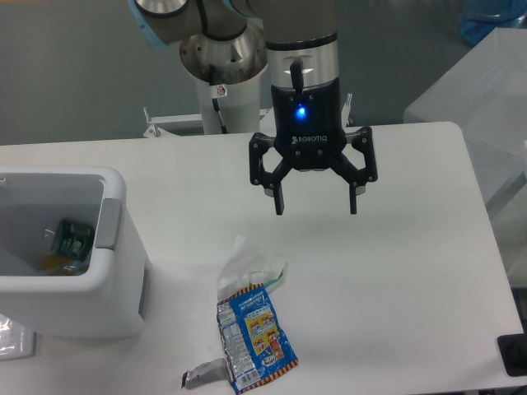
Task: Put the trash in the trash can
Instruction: 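Move the open gripper down toward the clear plastic wrapper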
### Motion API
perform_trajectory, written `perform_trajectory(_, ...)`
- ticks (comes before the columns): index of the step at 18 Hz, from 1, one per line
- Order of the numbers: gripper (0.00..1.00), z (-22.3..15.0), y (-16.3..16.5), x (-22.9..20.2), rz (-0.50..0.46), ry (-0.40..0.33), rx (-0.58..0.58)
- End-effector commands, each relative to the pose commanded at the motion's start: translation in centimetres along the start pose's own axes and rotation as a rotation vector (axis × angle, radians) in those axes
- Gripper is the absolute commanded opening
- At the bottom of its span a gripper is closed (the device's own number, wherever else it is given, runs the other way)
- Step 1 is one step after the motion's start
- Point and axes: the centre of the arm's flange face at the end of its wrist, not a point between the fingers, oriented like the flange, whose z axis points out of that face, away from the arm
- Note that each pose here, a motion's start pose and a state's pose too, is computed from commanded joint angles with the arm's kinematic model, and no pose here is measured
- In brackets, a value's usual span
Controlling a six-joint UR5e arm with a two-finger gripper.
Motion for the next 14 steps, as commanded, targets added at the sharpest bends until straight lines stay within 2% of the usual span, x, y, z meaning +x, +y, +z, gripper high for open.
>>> perform_trajectory(3,1.00,0.3,0.3,0.3,0.003,-0.009,-0.018)
perform_trajectory(14,1.00,6.0,5.0,3.3,-0.006,0.073,-0.125)
